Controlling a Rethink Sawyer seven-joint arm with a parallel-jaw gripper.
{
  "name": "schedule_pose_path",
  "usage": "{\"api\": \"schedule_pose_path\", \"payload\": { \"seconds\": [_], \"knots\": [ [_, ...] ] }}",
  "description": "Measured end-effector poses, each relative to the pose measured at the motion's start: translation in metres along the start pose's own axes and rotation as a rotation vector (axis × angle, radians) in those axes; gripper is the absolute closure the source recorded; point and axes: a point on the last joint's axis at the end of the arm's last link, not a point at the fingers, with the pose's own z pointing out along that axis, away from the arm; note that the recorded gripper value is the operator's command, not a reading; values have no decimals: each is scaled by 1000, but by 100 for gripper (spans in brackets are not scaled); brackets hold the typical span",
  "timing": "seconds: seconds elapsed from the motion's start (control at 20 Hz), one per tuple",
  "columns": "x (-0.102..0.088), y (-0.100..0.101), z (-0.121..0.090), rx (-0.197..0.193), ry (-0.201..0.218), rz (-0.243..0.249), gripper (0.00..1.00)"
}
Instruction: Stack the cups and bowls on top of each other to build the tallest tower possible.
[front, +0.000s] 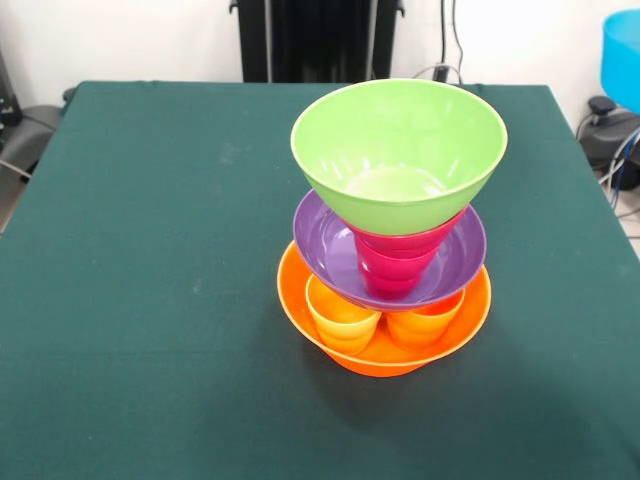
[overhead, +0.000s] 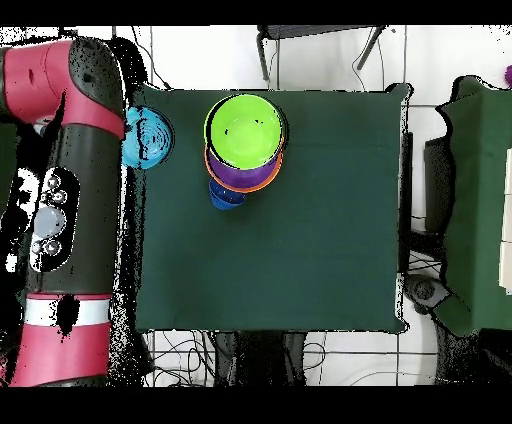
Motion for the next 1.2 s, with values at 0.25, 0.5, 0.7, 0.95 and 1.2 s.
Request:
{"api": "schedule_pose_path", "payload": {
  "seconds": [0.25, 0.5, 0.7, 0.95, 1.2],
  "knots": [
    [-13, -15, -7, 3, -10, 18, 100],
    [-26, -28, -15, 0, -21, 35, 100],
    [-35, -37, -17, -4, -22, 47, 100],
    [-51, -54, -17, -9, -20, 67, 100],
    [-71, -75, -8, 1, -15, 91, 100]
  ]
}}
